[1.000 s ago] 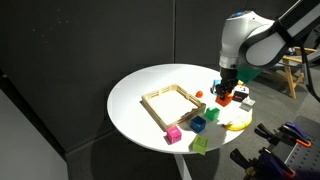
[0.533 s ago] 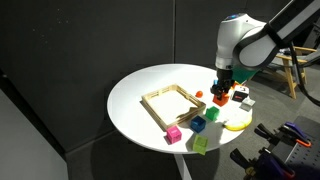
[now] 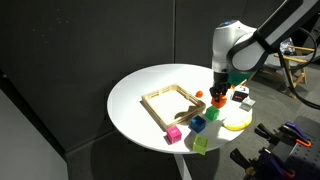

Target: Put the orange onto the green block

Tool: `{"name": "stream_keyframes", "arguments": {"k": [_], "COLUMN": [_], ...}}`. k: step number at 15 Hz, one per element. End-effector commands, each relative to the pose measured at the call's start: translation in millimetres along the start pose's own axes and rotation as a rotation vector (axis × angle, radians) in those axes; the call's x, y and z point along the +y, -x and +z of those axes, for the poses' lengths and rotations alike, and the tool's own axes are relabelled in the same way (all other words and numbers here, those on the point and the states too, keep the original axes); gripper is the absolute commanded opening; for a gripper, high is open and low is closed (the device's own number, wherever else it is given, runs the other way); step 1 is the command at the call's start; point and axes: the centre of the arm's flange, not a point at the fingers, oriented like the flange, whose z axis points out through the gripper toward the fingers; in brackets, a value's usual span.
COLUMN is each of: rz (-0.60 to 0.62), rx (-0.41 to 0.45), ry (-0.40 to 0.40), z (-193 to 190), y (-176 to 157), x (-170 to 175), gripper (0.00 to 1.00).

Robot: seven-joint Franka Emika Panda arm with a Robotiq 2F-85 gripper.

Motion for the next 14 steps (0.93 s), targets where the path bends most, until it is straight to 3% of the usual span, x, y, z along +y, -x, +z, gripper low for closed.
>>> {"name": "stream_keyframes", "arguments": {"k": [1,14], "rz": [-0.003,-0.014], "rx": [-0.003,-0.027], "ry": [0.018,0.026], "z": [11,36], "y": [-14,-29], "x": [1,-7], "gripper": [0.24,0.24]}}
